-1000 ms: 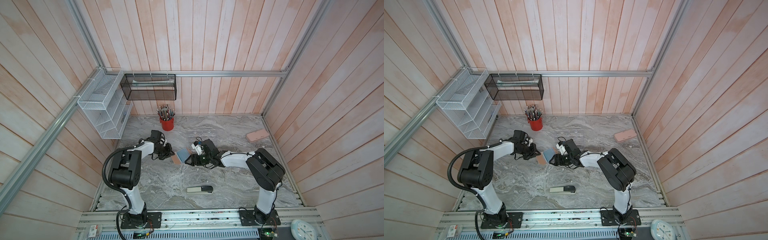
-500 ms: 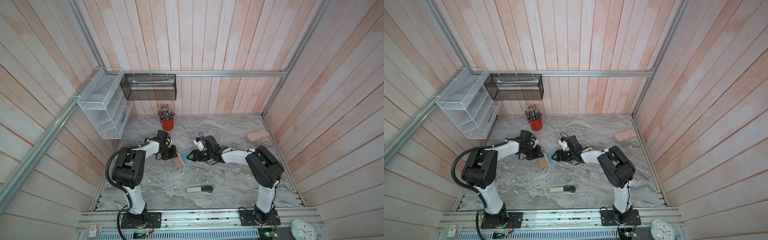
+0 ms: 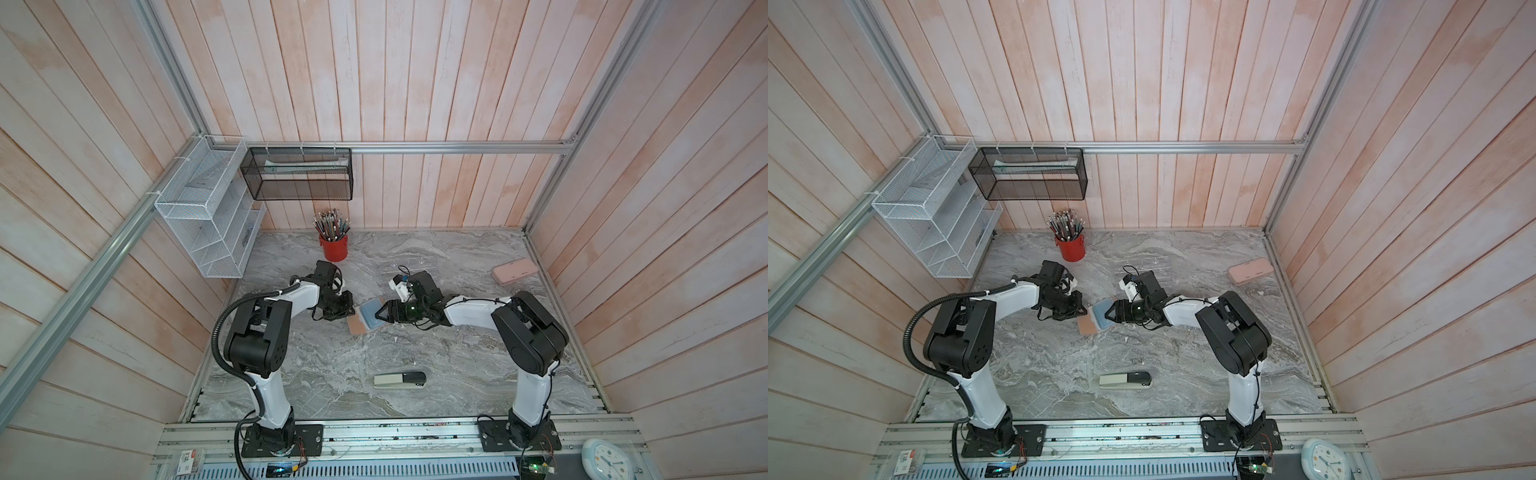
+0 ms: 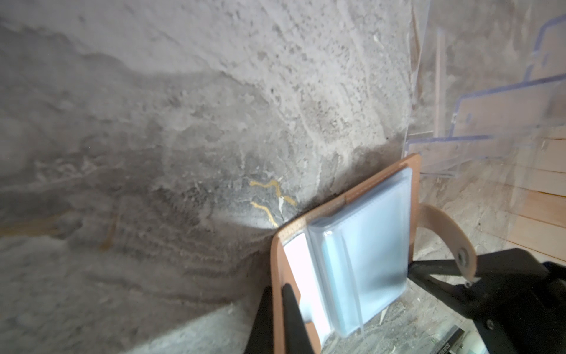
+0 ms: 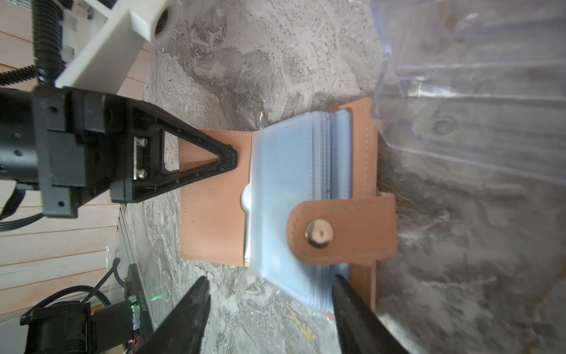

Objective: Take the credit cards out of the card holder
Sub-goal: Open the card holder at the center of the table.

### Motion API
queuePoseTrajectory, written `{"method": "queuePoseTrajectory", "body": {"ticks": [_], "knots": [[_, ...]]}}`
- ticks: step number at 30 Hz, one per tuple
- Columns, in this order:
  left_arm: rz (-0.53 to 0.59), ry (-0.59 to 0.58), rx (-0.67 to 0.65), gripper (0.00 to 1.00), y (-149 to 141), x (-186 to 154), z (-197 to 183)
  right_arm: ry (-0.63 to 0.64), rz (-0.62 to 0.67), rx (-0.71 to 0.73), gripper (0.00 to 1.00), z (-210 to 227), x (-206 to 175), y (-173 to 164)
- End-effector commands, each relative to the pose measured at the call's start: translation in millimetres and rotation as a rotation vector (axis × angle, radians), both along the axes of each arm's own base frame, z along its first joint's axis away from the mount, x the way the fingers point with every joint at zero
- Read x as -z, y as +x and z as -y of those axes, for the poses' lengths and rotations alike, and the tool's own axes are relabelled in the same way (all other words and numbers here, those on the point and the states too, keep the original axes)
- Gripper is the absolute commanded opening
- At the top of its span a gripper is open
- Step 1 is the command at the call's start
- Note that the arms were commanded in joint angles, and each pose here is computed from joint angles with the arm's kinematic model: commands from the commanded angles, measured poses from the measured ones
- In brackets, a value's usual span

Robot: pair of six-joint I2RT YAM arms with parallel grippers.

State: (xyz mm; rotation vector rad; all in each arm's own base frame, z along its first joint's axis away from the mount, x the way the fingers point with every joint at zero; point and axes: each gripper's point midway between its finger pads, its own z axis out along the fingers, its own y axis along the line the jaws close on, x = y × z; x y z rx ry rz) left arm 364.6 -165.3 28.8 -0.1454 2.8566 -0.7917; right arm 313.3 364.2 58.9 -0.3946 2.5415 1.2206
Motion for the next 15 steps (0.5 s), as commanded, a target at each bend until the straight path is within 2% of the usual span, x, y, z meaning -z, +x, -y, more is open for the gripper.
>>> {"method": "queuePoseTrajectory", "body": {"ticks": [1,15], "knots": [[-0.019,0.056,-0.001,0.00,-2.0,11.5,-7.4,0.009,-0.004,-0.018,0.64,-0.1,0.3,-6.5],[-0.007,0.082,-0.002,0.00,-0.5,10.4,-11.2,0.017,0.015,-0.039,0.64,-7.4,-7.0,-7.6]]}}
